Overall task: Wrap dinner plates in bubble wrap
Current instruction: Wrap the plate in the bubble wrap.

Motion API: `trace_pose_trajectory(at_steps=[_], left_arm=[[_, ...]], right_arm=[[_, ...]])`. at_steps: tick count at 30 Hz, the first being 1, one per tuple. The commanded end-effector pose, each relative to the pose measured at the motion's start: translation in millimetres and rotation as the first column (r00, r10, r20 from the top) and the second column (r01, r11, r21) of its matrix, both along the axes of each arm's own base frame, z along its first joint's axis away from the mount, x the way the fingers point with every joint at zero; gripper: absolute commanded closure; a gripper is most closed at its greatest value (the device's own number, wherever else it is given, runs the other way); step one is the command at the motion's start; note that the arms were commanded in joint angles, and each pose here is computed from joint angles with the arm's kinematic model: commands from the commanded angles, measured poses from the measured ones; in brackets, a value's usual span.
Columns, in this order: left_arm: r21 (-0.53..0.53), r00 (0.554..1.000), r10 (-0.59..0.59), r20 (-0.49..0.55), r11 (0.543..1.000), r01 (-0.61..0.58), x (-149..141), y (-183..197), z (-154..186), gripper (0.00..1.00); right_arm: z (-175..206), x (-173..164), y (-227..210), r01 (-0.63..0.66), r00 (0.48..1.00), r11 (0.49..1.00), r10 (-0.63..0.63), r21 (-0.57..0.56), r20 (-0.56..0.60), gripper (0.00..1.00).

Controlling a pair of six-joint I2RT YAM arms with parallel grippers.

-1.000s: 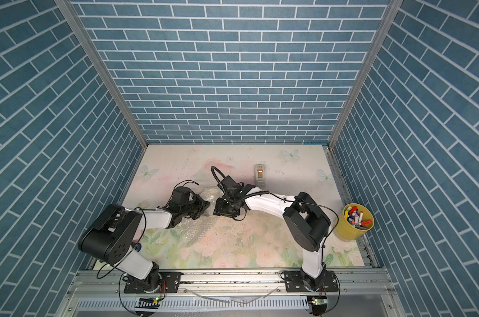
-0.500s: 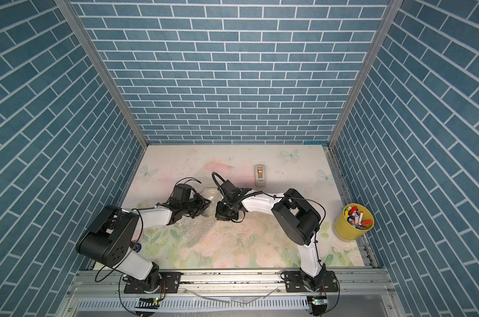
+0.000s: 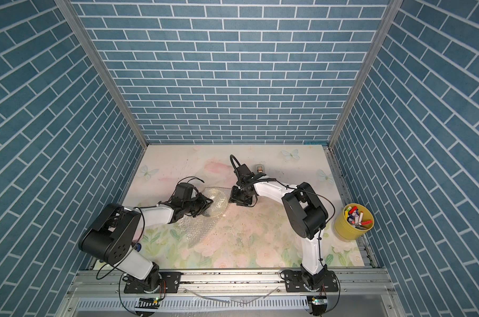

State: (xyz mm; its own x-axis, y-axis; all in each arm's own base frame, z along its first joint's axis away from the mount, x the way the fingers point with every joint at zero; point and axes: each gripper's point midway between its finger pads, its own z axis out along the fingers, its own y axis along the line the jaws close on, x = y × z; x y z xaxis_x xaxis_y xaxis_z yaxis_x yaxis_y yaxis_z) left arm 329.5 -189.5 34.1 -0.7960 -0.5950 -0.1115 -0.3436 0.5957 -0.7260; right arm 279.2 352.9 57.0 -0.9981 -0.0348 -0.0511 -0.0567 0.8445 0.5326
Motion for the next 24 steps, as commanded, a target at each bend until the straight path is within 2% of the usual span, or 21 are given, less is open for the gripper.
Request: trace_pose_trajectory(at_steps=[1, 4, 7, 10, 15, 23, 24], left_arm=[[0.064, 0.995, 0.004, -0.102, 0.998, 0.003, -18.8, 8.4, -25.1, 0.72], [0.062, 0.995, 0.003, -0.104, 0.998, 0.004, -15.0, 6.5, -26.1, 0.71], [0.047, 0.992, 0.019, -0.125, 0.999, -0.014, -12.9, 4.8, -27.6, 0.71], [0.051, 0.992, 0.011, -0.124, 0.999, -0.004, -10.9, 3.3, -24.6, 0.72], [0.076, 0.995, -0.005, -0.102, 0.997, 0.013, -5.9, 5.0, -16.9, 0.71], [0.13, 0.992, -0.057, -0.111, 0.989, 0.071, -9.1, 7.4, -22.8, 0.68], [0.132, 0.993, -0.067, -0.093, 0.988, 0.079, -2.4, 5.0, -16.6, 0.68]], right_arm=[[4.0, -50.4, 17.7, -0.08, 0.996, 0.996, 0.081, 0.035, -0.028, 0.4], [-2.8, -67.1, 40.6, -0.094, 0.995, 0.992, 0.097, 0.088, -0.034, 0.37], [-5.3, -59.4, 50.3, -0.069, 0.997, 0.991, 0.072, 0.111, -0.024, 0.37], [-9.6, -49.3, 54.9, -0.048, 0.999, 0.995, 0.05, 0.091, -0.018, 0.49], [-21.6, -38.9, 51.1, -0.013, 1.0, 0.999, 0.014, 0.042, -0.028, 0.6], [-29.9, -9.4, 27.5, 0.025, 0.999, 1.0, -0.026, -0.018, -0.042, 0.95], [-30.3, -3.2, 22.4, 0.03, 0.999, 0.999, -0.031, -0.032, -0.042, 0.98]])
